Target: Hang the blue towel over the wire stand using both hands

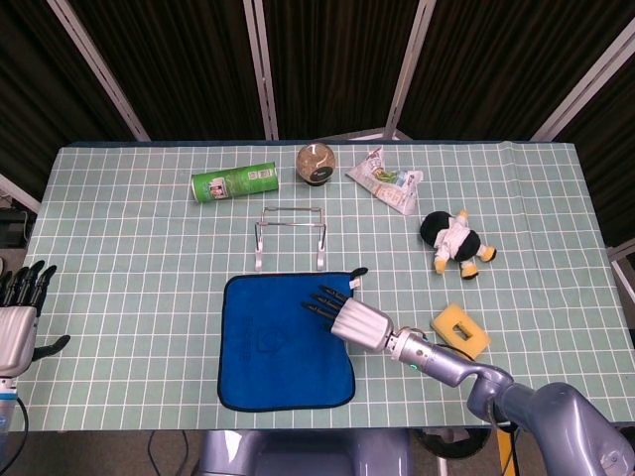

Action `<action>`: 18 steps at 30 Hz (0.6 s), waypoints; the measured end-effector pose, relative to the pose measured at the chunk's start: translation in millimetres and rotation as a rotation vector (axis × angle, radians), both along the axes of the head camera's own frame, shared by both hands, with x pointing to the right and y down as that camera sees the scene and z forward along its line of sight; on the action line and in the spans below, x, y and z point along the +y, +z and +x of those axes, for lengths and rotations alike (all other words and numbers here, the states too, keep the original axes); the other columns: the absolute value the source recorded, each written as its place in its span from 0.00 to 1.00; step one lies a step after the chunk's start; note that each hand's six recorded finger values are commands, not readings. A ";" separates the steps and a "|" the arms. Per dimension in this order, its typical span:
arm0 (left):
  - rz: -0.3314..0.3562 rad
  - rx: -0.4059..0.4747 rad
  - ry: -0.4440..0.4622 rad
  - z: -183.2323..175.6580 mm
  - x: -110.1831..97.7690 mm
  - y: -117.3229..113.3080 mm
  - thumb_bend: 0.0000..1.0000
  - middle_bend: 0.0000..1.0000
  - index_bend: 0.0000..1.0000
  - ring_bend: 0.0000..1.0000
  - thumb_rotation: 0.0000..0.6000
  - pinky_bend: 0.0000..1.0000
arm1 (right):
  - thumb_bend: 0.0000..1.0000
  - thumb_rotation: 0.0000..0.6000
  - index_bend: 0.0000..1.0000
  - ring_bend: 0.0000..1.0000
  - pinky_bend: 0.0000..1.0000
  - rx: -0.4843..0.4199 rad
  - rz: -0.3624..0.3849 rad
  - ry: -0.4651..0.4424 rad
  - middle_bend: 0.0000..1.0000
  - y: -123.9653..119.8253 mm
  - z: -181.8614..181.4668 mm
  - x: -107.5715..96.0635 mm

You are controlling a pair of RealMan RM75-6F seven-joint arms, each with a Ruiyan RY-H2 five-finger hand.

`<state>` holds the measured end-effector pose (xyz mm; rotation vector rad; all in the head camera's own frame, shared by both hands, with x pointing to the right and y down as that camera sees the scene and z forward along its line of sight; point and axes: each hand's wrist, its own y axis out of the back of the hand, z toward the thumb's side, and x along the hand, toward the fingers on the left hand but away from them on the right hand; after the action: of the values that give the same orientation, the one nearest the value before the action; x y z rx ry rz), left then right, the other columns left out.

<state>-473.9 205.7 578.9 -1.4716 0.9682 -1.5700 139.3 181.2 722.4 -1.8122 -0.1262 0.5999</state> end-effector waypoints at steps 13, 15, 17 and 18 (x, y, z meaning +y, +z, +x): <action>-0.048 0.070 0.369 61.3 -38.6 29.3 0.00 0.00 0.22 0.00 1.00 0.00 | 0.43 1.00 0.65 0.00 0.00 -0.032 -0.027 0.031 0.05 -3.7 -4.6 -3.4; -0.078 0.099 0.460 78.8 -43.3 41.3 0.01 0.00 0.24 0.00 1.00 0.00 | 0.43 1.00 0.65 0.00 0.00 -0.036 -0.033 0.041 0.05 -4.6 -5.1 -4.9; -0.108 0.131 0.528 94.8 -46.8 54.7 0.03 0.00 0.28 0.00 1.00 0.00 | 0.43 1.00 0.65 0.00 0.00 -0.039 -0.036 0.046 0.05 -5.6 -5.7 -5.4; -0.117 0.145 0.552 101.3 -47.2 60.2 0.03 0.00 0.29 0.00 1.00 0.00 | 0.43 1.00 0.65 0.00 0.00 -0.041 -0.038 0.050 0.05 -6.2 -6.0 -5.7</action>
<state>-372.5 158.5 639.1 -1.7662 0.4856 -1.1412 133.3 175.5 716.2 -1.8632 -0.1890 0.6043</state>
